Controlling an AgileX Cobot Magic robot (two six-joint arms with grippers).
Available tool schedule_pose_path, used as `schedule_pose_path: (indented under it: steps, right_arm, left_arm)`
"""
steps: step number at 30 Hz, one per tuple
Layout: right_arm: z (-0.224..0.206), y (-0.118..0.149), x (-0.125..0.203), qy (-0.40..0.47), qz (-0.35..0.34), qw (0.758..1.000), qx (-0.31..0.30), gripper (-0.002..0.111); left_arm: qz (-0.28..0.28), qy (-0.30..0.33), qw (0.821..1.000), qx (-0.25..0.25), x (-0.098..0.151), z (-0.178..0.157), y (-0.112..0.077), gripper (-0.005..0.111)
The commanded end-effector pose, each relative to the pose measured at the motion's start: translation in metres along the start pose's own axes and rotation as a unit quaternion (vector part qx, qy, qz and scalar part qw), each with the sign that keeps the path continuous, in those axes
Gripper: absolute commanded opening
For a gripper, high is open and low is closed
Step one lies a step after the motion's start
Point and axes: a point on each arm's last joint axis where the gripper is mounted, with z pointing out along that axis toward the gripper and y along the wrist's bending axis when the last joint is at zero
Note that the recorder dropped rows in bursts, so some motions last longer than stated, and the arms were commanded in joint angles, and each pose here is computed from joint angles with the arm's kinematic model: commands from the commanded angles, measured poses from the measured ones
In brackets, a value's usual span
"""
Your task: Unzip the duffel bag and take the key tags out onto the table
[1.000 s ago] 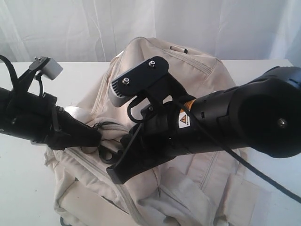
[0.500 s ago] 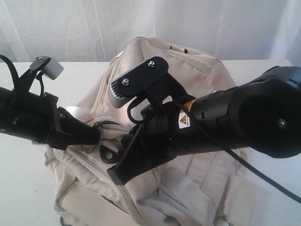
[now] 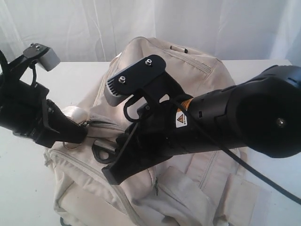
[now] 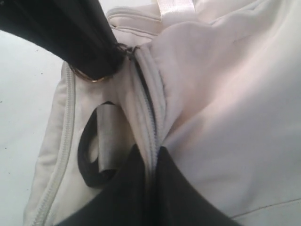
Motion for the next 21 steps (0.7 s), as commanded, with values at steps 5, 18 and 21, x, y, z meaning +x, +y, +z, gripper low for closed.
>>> schedule_pose_path:
  steps: [5, 18, 21]
  right_arm:
    - [-0.005, 0.000, 0.010, 0.052, -0.008, 0.999, -0.004, 0.000]
    - [-0.015, 0.004, 0.032, 0.177, -0.014, 0.984, -0.027, 0.000]
    - [-0.022, 0.004, 0.040, 0.218, -0.024, 0.975, -0.028, 0.000]
  left_arm:
    - [0.027, 0.045, 0.989, -0.137, -0.012, -0.026, 0.020, 0.000]
    - [0.006, 0.019, 0.984, -0.174, -0.027, 0.002, 0.054, 0.000]
    - [0.000, 0.018, 0.985, -0.172, -0.033, 0.009, 0.061, 0.000]
